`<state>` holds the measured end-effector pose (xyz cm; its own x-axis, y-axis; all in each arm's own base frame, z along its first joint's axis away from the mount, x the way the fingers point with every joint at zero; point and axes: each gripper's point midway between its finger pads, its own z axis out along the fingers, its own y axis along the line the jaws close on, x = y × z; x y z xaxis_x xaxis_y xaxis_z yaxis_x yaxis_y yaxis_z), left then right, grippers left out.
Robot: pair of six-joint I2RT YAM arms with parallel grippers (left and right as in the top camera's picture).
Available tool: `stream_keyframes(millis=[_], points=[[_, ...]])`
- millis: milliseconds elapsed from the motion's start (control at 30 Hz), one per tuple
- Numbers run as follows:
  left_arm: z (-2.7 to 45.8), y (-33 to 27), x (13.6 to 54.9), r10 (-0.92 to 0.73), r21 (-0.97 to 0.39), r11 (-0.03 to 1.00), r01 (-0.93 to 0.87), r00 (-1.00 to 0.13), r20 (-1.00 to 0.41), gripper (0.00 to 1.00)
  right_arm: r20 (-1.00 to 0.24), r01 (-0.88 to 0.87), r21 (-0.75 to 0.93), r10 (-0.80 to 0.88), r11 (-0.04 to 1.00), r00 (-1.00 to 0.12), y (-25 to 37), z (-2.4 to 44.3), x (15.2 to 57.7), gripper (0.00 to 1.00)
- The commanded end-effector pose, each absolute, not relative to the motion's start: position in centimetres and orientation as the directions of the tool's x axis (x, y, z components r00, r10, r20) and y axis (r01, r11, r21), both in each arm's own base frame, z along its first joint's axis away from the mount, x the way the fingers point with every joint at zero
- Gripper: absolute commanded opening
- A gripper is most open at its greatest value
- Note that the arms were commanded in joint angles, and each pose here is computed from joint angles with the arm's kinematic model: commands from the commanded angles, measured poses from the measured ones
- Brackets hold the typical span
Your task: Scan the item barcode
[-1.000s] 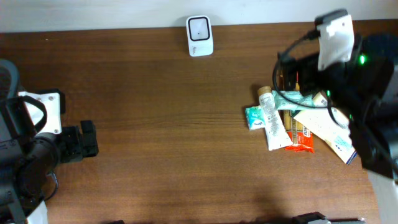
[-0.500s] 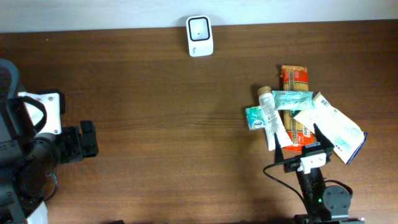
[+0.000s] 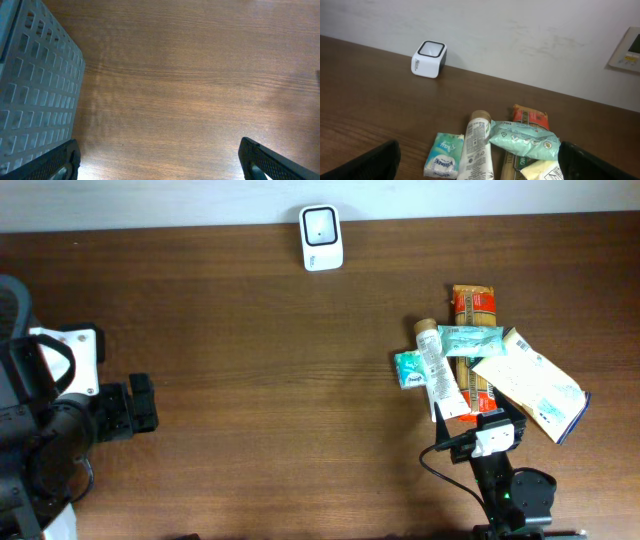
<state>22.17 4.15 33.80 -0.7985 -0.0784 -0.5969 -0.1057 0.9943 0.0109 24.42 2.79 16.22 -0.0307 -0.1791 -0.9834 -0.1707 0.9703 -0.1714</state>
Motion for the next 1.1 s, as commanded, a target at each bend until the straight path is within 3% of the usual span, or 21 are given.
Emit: stream_keyframes(millis=[0,333,433,467,600,733,900,1067], points=[[34.0,4.3,22.1,-0.063,0.027,0.995,-0.100,-0.797,-0.601,0.99,-0.986,-0.176,-0.156,-0.164,0.972,-0.032,2.8,16.0,24.4,0.99],[34.3,4.3,22.5,-0.059,0.025,0.995,-0.095,-0.785,-0.617,0.99,-0.986,-0.176,-0.156,-0.164,0.972,-0.032,2.8,16.0,24.4,0.99],[34.6,2.6,25.7,0.128,0.125,0.991,0.051,-0.642,-0.756,0.99,-0.986,-0.176,-0.156,-0.164,0.972,-0.032,2.8,16.0,24.4,0.99],[34.1,1.5,26.8,0.220,0.193,0.975,0.107,-0.531,-0.818,0.99,-0.986,-0.176,-0.156,-0.164,0.972,-0.032,2.8,16.0,24.4,0.99],[28.4,0.3,26.7,0.258,0.241,0.966,0.092,-0.282,-0.924,0.99,-0.986,-0.176,-0.156,-0.164,0.972,-0.032,2.8,16.0,24.4,0.99],[22.7,-1.0,25.3,0.274,0.263,0.960,0.098,-0.113,-0.955,0.99,-0.986,-0.176,-0.156,-0.164,0.972,-0.032,2.8,16.0,24.4,0.99],[17.7,-1.0,24.2,0.275,0.272,0.959,0.073,-0.034,-0.961,0.99,-0.986,-0.176,-0.156,-0.164,0.972,-0.032,2.8,16.0,24.4,0.99],[15.8,-0.9,24.5,0.274,0.269,0.960,0.077,-0.062,-0.960,0.99,-0.986,-0.176,-0.156,-0.164,0.972,-0.032,2.8,16.0,24.4,0.99]])
